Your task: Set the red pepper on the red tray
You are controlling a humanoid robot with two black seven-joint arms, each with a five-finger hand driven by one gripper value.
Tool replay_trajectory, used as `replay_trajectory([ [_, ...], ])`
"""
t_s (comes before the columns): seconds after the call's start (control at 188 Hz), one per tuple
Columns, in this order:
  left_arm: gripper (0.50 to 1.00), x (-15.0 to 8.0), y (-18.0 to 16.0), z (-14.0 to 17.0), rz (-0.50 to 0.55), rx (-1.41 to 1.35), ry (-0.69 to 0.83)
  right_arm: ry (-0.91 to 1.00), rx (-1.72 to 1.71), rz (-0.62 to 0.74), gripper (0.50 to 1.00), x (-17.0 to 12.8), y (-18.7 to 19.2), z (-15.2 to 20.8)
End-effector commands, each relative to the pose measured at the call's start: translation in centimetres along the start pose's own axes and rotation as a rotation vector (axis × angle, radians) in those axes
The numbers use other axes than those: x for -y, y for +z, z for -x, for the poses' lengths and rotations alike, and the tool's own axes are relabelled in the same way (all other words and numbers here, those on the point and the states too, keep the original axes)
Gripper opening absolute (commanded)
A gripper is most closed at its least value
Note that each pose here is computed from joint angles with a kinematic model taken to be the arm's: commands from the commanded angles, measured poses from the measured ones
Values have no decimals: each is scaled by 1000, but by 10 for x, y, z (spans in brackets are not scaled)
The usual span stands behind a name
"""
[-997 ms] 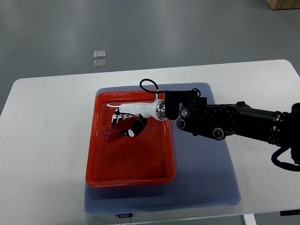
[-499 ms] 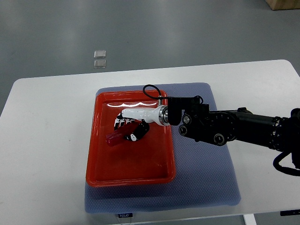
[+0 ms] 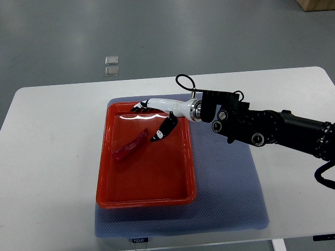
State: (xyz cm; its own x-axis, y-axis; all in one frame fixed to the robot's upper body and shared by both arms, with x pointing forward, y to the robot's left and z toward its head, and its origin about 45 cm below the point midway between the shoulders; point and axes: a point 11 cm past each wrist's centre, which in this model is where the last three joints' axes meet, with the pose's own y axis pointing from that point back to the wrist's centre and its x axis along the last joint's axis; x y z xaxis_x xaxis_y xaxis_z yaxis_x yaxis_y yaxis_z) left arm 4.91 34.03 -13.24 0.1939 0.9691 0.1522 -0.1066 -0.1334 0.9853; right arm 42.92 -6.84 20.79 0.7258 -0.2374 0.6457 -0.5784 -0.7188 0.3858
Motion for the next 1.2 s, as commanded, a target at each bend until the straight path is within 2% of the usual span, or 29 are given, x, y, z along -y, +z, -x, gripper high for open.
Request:
replay_trajectory([
  [0.0,1000,0,0,0,0,2,1,136,154,-28,891,-16,4,-43],
  [0.175,1000,0,0,0,0,4,0,387,662,-154,891,-51,26,-93],
  [0.329,1000,0,0,0,0,2,-2,575,1107,-297,891,-79,58,-107],
  [0.435,1000,0,0,1,1,1,-3,671,1384,-426,907,-94,81,-100],
  [0.536,1000,0,0,1,1,1,-3,711,1595,-510,909,-107,112,-71],
  [0.743,1000,0,0,1,1,-2,-3,756,1716,-452,909,-115,149,-29],
  [1.194,1000,0,0,1,0,-1,-2,767,1723,-425,909,-117,158,-21],
])
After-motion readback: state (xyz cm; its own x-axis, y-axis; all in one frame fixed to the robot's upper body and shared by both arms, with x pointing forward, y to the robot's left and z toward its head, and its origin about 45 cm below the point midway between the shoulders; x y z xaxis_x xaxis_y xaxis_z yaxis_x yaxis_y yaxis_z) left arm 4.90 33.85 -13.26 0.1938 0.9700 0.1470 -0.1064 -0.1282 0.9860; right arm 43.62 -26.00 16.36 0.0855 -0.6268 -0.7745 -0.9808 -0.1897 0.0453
